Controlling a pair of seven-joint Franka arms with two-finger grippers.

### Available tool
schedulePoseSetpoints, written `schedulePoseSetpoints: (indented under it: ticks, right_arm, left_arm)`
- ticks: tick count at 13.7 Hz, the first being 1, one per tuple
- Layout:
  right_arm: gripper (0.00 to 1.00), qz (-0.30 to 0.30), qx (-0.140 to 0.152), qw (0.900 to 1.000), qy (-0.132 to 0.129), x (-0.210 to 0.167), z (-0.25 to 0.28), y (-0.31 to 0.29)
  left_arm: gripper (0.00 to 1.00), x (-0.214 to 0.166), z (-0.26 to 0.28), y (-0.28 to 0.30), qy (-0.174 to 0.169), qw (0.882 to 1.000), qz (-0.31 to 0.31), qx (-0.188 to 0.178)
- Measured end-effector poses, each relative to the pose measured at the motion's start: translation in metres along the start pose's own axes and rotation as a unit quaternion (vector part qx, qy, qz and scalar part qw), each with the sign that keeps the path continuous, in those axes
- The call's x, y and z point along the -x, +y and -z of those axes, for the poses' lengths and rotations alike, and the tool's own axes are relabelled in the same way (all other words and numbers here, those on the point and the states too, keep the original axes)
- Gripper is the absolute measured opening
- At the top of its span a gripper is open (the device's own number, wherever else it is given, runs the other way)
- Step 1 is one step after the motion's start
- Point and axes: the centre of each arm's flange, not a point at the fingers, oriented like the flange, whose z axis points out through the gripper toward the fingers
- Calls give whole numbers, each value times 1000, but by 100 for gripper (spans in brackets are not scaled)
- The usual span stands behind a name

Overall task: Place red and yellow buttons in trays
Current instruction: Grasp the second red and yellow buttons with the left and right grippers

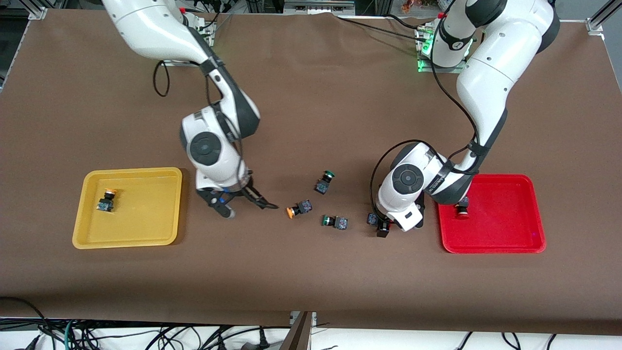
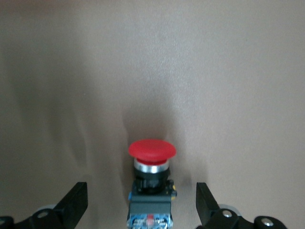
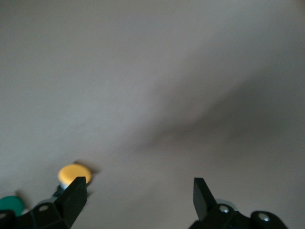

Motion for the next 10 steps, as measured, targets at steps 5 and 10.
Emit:
schedulePoseSetpoints:
  ticks: [5, 10]
  right_arm:
    - [99, -58, -20, 998, 18, 60, -32, -43]
    - [99, -82, -36, 996, 30, 92, -58, -72]
  left_arm:
    - [93, 0, -10, -1, 9, 1000, -3, 2]
    - [41, 0, -5, 3, 8, 1000, -7, 9]
